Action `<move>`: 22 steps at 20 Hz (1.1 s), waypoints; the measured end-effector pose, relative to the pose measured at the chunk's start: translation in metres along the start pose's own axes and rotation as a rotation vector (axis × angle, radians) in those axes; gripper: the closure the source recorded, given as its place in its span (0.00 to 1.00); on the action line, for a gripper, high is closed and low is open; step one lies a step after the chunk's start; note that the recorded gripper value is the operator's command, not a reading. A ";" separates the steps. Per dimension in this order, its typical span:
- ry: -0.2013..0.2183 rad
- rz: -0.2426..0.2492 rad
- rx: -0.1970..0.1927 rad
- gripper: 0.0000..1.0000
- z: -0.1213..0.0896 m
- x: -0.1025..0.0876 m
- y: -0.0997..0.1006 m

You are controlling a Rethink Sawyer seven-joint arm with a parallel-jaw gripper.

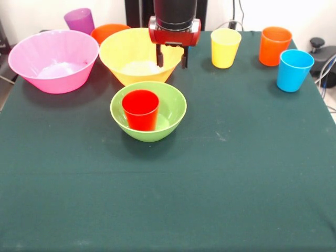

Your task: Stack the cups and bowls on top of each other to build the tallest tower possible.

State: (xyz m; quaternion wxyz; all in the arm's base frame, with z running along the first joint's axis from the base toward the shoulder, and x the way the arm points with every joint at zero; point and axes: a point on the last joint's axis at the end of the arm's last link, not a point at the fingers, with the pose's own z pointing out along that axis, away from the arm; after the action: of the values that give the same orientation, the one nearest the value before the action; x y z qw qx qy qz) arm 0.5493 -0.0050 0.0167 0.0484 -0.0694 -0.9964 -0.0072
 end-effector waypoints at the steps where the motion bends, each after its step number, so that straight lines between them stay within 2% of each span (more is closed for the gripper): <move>1: 0.006 -0.001 -0.001 0.00 0.003 0.002 0.001; 13: 0.055 0.008 -0.002 0.00 0.024 0.016 -0.002; 22: 0.057 0.011 0.002 0.00 0.025 0.017 -0.005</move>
State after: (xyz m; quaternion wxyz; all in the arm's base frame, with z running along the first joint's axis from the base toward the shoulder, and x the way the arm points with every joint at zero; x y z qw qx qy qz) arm 0.5298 -0.0070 -0.0062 0.0769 -0.0747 -0.9942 -0.0080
